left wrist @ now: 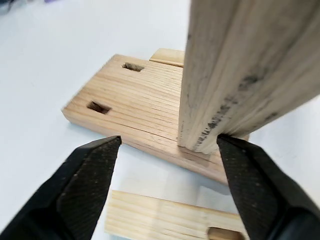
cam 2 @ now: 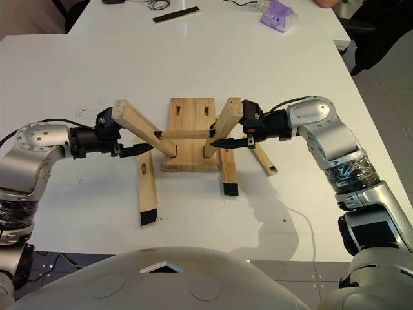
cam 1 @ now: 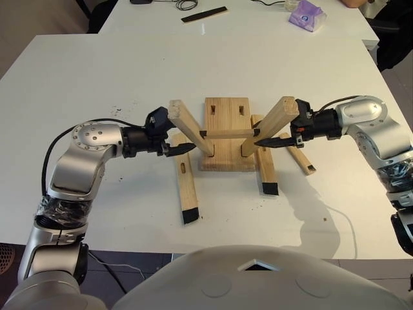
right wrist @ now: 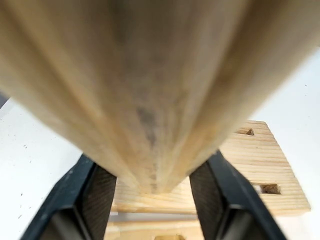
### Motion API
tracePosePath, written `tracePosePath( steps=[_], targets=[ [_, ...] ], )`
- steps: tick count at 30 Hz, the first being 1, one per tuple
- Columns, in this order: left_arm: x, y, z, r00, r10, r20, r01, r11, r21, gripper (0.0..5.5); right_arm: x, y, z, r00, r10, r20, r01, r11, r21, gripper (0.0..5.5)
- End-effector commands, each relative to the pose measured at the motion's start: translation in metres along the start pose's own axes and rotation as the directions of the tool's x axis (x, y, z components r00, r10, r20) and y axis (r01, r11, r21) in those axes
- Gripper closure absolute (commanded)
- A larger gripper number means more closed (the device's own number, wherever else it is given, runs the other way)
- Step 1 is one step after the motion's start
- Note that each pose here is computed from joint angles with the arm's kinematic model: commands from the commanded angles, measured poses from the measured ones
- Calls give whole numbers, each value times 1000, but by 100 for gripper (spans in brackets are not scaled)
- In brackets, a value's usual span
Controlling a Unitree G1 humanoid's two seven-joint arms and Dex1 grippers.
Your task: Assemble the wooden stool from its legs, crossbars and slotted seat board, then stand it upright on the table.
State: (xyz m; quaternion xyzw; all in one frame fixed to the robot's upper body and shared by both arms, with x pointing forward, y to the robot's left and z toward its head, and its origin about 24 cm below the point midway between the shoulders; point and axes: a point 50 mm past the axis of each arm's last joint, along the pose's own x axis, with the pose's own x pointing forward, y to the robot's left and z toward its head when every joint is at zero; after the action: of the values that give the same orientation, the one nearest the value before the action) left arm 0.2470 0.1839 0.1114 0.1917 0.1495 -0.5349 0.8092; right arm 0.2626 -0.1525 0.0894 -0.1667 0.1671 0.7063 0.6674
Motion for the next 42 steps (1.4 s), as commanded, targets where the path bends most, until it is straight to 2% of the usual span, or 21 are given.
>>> tracePosePath(
  steps=[1, 5, 13, 22, 27, 30, 32, 37, 42],
  targets=[
    [22, -7, 3, 993, -69, 92, 64, 997, 51, 118, 41, 10, -6, 995, 97, 24, -98, 995, 34, 248],
    [19, -3, -8, 997, -58, 55, 55, 996, 64, 74, 41, 9, -6, 996, 84, 25, -85, 996, 25, 187],
    [5, 3, -20, 1000, -18, 9, 18, 997, 80, 70, 36, -1, -8, 1000, -9, 15, 9, 1000, 11, 69],
    [-10, 4, -41, 997, 39, -67, -32, 994, 104, 70, 5, 8, -5, 997, -69, 45, 67, 997, 33, 69],
    [-8, -6, -41, 998, 46, -40, -43, 996, 75, 70, -4, 12, -6, 992, -116, 51, 113, 992, 50, 69],
    [-6, -22, -29, 999, 1, 39, -2, 1000, 28, 70, -9, 15, -11, 988, -142, 59, 138, 988, 73, 69],
    [-4, -34, -27, 998, -34, 46, 33, 999, 12, 70, -12, 16, -19, 984, -170, 56, 164, 981, 102, 69],
    [4, -45, -59, 990, 10, -144, -4, 999, 40, 70, -21, 15, -52, 969, -248, 2, 243, 950, 197, 69],
    [2, -45, -67, 982, 43, -183, -38, 999, 29, 70, -27, 23, -82, 965, -250, -82, 263, 932, 248, 69]
  ],
)
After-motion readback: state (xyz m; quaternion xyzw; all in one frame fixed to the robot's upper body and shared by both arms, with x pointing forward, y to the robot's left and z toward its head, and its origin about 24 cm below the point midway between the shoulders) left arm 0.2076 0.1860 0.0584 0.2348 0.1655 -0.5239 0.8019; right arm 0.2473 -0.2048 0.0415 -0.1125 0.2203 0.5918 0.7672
